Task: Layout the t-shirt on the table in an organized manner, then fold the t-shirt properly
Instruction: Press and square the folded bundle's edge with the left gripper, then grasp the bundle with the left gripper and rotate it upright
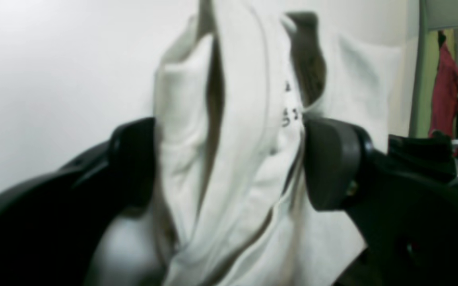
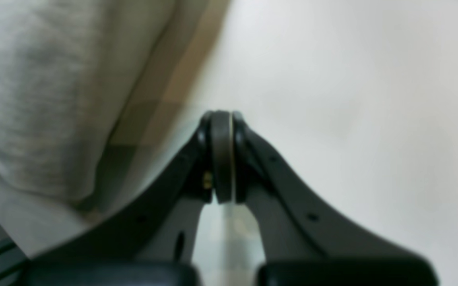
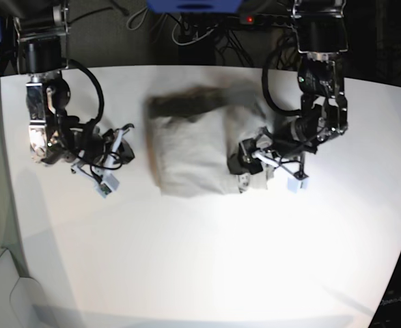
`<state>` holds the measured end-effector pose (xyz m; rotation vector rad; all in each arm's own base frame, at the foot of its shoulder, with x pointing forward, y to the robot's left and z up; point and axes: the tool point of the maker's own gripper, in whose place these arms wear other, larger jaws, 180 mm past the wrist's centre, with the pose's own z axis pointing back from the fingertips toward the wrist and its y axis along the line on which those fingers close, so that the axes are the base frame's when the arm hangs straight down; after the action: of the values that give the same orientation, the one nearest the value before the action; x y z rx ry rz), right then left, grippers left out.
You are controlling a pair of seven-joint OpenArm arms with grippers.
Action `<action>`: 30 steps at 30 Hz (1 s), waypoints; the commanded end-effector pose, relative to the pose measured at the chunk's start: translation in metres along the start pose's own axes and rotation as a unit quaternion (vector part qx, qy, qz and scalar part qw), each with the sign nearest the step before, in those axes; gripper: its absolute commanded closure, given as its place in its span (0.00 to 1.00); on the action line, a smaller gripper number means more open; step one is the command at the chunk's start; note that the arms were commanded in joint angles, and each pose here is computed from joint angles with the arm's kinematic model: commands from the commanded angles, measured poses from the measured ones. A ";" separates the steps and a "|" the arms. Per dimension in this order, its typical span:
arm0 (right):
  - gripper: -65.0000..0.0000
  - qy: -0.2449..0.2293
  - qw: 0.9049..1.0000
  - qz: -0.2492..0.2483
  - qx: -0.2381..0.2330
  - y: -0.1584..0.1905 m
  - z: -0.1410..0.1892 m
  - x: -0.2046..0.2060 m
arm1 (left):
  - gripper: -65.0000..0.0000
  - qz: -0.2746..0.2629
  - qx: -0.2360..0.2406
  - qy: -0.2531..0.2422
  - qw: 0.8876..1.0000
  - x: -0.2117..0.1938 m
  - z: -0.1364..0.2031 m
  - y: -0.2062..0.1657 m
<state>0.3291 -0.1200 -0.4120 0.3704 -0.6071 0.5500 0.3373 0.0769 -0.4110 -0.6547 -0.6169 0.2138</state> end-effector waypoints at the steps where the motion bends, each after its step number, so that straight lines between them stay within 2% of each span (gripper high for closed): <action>1: 1.00 -0.026 1.000 0.012 -0.003 -0.006 0.008 0.018 | 0.18 -0.012 0.009 0.017 1.000 -0.005 -0.004 -0.001; 3: 1.00 -0.026 1.000 0.012 -0.003 -0.006 0.008 0.018 | 0.27 -0.027 0.012 0.029 0.999 -0.009 -0.011 -0.004; 5: 1.00 -0.026 1.000 0.013 -0.004 -0.006 0.008 0.019 | 0.43 -0.040 0.013 0.034 0.999 -0.008 -0.018 -0.007; 10: 1.00 -0.027 0.999 0.020 -0.016 -0.017 0.014 0.023 | 0.96 -0.049 0.020 0.056 0.997 -0.010 -0.028 -0.004; 11: 1.00 -0.027 0.999 0.023 -0.022 -0.023 0.018 0.024 | 1.00 -0.051 0.021 0.060 0.997 -0.010 -0.030 -0.004; 15: 1.00 -0.030 0.998 0.031 -0.035 -0.035 0.026 0.032 | 1.00 -0.087 0.026 0.074 0.993 -0.002 -0.034 -0.006; 17: 1.00 -0.033 0.998 0.033 -0.048 -0.046 0.033 0.035 | 1.00 -0.129 0.025 0.084 0.988 0.002 -0.037 -0.014; 19: 1.00 -0.045 0.997 0.020 -0.065 -0.059 0.043 0.039 | 1.00 -0.190 0.032 0.097 0.976 0.007 -0.043 -0.025; 20: 1.00 -0.051 0.996 0.013 -0.072 -0.064 0.048 0.040 | 1.00 -0.222 0.037 0.103 0.969 0.007 -0.046 -0.031; 22: 1.00 -0.062 0.994 0.000 -0.088 -0.077 0.058 0.041 | 1.00 -0.304 0.054 0.122 0.943 0.005 -0.052 -0.040; 24: 1.00 -0.074 0.992 -0.006 -0.100 -0.087 0.067 0.048 | 1.00 -0.388 0.075 0.134 0.909 0.002 -0.059 -0.047; 27: 1.00 -0.079 0.989 -0.013 -0.121 -0.103 0.081 0.048 | 1.00 -0.510 0.109 0.138 0.842 0.004 -0.067 -0.058; 30: 1.00 -0.083 0.988 -0.020 -0.130 -0.110 0.088 0.048 | 0.99 -0.591 0.103 0.112 0.792 -0.001 -0.079 -0.082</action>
<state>0.3772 -0.2308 -0.3525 0.1824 -0.7600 0.3816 0.3821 -0.0258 -0.4113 0.0219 -0.6679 -0.9669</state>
